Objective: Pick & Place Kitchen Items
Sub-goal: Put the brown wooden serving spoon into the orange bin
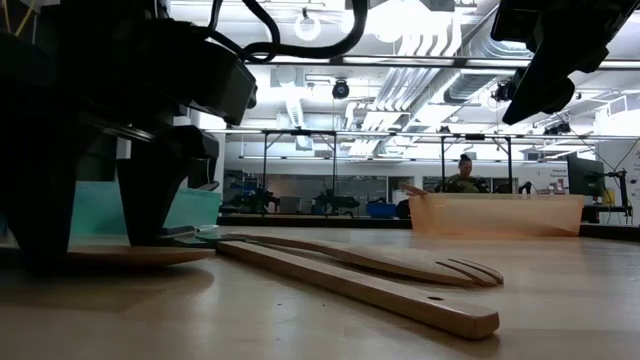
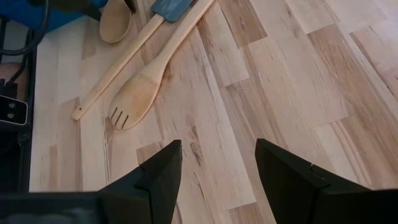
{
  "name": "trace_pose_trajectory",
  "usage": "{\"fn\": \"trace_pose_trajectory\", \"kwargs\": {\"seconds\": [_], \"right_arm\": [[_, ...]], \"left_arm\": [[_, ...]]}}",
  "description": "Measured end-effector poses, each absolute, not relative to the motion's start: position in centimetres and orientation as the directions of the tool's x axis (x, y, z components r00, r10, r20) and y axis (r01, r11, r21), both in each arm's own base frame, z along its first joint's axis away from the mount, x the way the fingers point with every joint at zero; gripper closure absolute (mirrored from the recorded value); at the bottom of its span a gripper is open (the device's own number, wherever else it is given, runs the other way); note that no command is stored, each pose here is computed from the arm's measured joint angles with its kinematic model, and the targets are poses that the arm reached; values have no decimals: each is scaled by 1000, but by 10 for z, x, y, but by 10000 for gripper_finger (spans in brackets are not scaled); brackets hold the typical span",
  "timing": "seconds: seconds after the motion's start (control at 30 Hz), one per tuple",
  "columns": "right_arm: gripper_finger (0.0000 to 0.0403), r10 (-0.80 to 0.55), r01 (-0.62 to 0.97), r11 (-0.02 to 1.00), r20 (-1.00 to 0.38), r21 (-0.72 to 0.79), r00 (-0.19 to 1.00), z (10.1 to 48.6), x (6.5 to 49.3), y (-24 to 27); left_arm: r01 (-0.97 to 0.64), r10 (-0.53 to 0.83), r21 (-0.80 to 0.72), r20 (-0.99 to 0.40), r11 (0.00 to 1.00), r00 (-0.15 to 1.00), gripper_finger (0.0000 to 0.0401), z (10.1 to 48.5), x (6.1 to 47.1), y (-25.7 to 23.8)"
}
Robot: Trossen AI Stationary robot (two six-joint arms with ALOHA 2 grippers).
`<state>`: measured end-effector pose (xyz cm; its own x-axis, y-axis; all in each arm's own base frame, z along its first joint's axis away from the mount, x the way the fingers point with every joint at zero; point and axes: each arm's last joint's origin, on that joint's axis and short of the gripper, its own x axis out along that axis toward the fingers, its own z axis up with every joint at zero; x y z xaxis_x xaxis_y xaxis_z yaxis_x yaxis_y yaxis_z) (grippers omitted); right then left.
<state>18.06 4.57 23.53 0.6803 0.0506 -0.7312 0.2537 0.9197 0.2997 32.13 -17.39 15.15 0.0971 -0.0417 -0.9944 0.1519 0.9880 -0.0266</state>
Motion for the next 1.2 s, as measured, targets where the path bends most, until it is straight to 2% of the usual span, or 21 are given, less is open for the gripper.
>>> {"fn": "trace_pose_trajectory", "kwargs": {"seconds": [0.13, 0.23, 0.9, 1.2], "right_arm": [[207, 51, 254, 920, -731, 300, 680, 235, 181, 46], [207, 51, 254, 920, -731, 300, 680, 235, 181, 46], [207, 51, 258, 917, -732, 304, 680, 235, 181, 46], [207, 51, 258, 917, -731, 305, 680, 235, 181, 46]], "left_arm": [[153, -28, -12, -994, 988, 104, 132, 151, 321, -174], [152, -25, -8, -994, 988, 106, 147, 151, 322, -174], [152, -24, -6, -992, 988, 121, 148, 171, 332, -179], [149, 20, 34, -995, 988, 95, 148, 200, 335, -180]]}}
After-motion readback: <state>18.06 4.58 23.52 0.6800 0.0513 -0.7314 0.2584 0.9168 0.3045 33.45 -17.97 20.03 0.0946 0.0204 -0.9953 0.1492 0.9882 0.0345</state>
